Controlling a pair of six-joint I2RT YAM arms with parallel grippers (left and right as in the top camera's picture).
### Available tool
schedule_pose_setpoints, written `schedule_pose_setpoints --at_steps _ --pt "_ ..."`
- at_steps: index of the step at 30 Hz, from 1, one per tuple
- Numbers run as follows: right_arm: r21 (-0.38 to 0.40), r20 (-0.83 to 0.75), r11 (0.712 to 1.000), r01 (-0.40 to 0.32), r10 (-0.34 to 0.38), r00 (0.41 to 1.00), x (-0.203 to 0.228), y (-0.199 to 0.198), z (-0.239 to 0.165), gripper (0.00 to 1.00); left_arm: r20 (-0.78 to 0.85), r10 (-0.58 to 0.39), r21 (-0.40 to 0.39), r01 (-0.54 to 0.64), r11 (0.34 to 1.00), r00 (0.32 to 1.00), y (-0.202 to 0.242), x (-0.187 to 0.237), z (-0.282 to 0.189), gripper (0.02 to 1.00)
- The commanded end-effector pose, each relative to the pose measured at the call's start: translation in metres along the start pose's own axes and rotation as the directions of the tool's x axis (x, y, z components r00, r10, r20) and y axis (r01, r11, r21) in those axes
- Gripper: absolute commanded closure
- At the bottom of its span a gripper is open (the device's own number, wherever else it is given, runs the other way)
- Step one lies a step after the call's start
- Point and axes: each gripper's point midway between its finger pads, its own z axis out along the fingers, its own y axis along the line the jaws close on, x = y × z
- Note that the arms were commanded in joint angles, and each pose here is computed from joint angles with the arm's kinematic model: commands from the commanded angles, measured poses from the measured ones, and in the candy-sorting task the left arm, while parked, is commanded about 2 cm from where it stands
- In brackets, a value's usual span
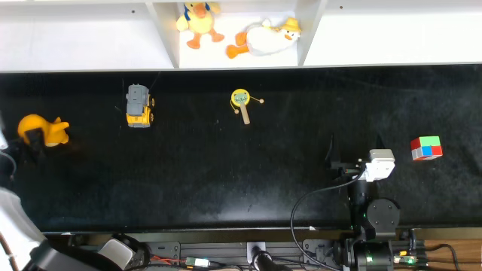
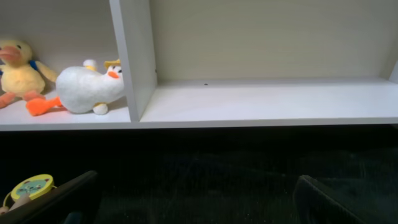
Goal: Store Toys
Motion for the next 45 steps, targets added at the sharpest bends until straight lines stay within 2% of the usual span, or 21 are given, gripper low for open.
schedule_pose_setpoints --at_steps 1,13,25,43,44,45 --pt "0.009 0.001 1.000 -0.004 0.004 1.000 0.003 -0.002 0.000 0.001 -0.011 0.068 -0.017 -0.069 0.997 0.998 -0.005 -0.010 0.011 0.020" --pt "0.009 0.001 1.000 -0.004 0.004 1.000 0.003 -0.002 0.000 0.007 -0.083 0.059 -0.051 -0.064 0.997 0.995 0.003 0.005 0.025 0.020" --pt "0.009 0.002 1.000 -0.004 0.004 1.000 0.003 -0.002 0.000 0.007 -0.108 0.048 -0.032 -0.052 0.998 0.993 0.006 0.015 0.043 0.020" --pt "0.009 0.001 1.000 -0.004 0.004 1.000 0.003 -0.002 0.000 0.007 -0.069 0.054 0.006 -0.054 0.999 0.996 0.000 0.007 0.045 0.018" --pt "0.009 0.001 1.000 -0.004 0.004 1.000 0.003 -0.002 0.000 0.005 -0.068 0.054 0.005 -0.054 0.999 0.996 0.000 0.007 0.045 0.036" --pt "0.009 0.001 1.000 -0.004 0.004 1.000 0.003 -0.002 0.000 0.005 -0.067 0.055 0.005 -0.055 0.998 0.996 0.000 0.007 0.045 0.106"
